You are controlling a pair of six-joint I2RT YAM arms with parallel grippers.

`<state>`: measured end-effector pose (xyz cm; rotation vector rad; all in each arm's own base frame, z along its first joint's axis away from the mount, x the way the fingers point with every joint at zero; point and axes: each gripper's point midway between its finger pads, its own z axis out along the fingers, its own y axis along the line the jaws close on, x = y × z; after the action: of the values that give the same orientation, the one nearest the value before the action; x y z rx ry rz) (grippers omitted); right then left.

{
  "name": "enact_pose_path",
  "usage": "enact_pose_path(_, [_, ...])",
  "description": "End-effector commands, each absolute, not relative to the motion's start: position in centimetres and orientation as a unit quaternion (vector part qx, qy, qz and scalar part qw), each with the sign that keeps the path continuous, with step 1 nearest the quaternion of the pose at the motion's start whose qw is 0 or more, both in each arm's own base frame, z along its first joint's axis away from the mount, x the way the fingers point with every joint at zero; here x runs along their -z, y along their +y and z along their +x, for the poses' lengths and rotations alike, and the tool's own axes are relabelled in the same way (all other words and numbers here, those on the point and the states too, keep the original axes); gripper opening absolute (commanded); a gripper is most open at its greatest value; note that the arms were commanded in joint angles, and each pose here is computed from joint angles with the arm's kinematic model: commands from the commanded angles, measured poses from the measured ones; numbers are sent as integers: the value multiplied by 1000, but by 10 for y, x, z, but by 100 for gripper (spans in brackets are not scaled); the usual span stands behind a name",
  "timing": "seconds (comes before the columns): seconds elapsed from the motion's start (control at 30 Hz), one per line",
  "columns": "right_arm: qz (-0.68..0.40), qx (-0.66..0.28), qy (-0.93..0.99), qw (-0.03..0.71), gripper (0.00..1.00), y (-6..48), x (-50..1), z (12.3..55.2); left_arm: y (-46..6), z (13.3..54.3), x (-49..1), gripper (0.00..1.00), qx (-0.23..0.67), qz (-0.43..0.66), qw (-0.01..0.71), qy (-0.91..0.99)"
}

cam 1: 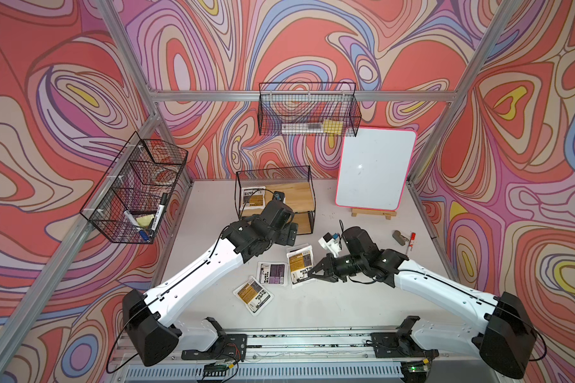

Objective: Place the bagged coffee beans on the shelf by color
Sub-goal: Pick up the bagged coffee beans at the center of the board, then place the bagged coffee beans on the shelf.

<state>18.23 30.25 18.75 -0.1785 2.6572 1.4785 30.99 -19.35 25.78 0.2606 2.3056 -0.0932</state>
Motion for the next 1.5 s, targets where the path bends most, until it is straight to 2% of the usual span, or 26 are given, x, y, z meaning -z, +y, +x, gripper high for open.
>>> enact_pose_path(0.0, [-91,-489,864,76,8,315,-206,196,-167,312,-273,99,18,67,408,911])
enact_pose_path(0.43, [-121,-488,853,140,8,363,-241,270,-117,328,-289,99,44,-18,408,912])
enact_pose_path(0.83, [-67,-476,855,193,10,361,-258,368,-88,338,-294,99,46,-70,415,906])
enact_pose_path(1.13, [-44,-455,870,186,11,366,-242,418,-78,328,-281,99,33,-75,400,913])
enact_pose_path(1.47, [-30,-451,877,161,16,368,-221,446,-71,320,-279,99,24,-79,398,914])
